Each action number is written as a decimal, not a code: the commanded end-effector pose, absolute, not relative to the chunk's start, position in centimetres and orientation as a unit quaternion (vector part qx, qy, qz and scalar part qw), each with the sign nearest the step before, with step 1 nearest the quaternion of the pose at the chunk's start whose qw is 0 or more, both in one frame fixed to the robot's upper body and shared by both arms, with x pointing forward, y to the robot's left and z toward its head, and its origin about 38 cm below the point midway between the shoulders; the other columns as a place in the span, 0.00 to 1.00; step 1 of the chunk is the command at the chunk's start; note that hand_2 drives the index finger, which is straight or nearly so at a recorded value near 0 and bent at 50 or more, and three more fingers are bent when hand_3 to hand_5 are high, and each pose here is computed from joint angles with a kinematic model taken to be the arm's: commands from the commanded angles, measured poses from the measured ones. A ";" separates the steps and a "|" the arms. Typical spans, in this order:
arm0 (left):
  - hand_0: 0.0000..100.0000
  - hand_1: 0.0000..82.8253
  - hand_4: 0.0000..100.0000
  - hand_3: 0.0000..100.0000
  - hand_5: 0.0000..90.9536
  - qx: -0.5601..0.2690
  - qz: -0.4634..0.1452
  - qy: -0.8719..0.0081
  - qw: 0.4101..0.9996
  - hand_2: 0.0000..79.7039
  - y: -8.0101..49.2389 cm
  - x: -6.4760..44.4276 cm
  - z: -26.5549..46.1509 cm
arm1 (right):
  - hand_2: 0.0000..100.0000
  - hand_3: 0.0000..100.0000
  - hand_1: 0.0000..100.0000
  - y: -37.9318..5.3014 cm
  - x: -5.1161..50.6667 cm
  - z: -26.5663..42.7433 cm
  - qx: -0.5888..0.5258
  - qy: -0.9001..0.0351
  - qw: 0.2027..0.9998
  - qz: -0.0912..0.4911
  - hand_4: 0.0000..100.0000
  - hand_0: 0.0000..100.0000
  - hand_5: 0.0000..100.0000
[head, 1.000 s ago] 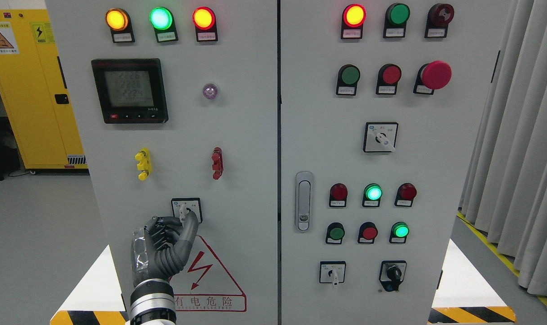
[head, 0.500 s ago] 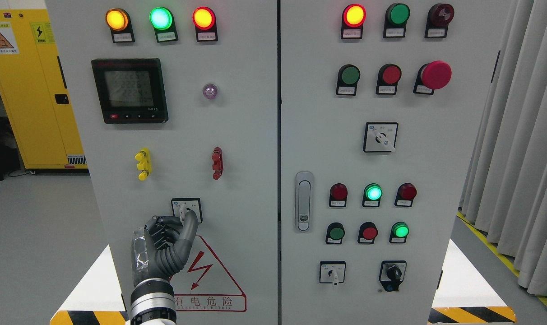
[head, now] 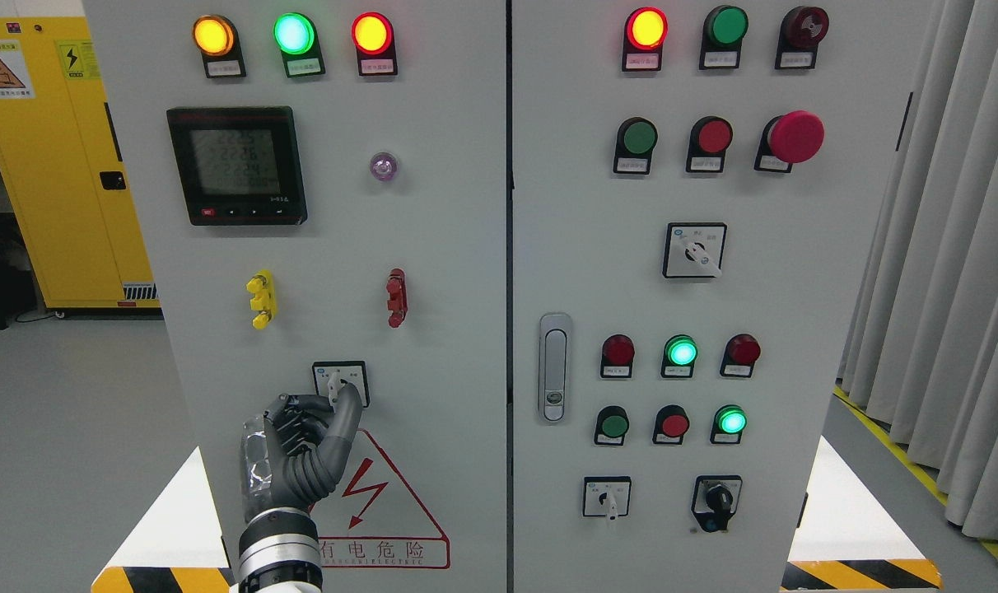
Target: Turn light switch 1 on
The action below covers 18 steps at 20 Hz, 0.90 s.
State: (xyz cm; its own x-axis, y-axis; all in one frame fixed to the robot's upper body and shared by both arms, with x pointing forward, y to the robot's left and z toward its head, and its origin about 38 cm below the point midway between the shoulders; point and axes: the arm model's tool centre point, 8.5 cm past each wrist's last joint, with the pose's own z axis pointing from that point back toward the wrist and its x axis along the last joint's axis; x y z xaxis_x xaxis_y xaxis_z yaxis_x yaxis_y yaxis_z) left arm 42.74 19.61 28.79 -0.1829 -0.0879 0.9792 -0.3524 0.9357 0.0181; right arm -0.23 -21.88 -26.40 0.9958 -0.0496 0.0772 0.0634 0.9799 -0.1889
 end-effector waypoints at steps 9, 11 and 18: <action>0.30 0.76 0.89 0.93 0.96 0.144 0.103 -0.759 0.626 0.79 19.5 43.0 28.5 | 0.04 0.00 0.50 -21.9 -0.2 -26.4 -0.096 -0.036 0.994 -0.028 0.00 0.00 0.00; 0.29 0.75 0.89 0.93 0.95 0.143 0.103 -0.760 0.625 0.79 19.5 42.9 28.6 | 0.04 0.00 0.50 -21.9 -0.2 -26.4 -0.096 -0.036 0.994 -0.028 0.00 0.00 0.00; 0.31 0.72 0.89 0.92 0.95 0.144 0.103 -0.760 0.626 0.79 19.5 43.0 28.5 | 0.04 0.00 0.50 -21.9 -0.2 -26.4 -0.096 -0.036 0.994 -0.028 0.00 0.00 0.00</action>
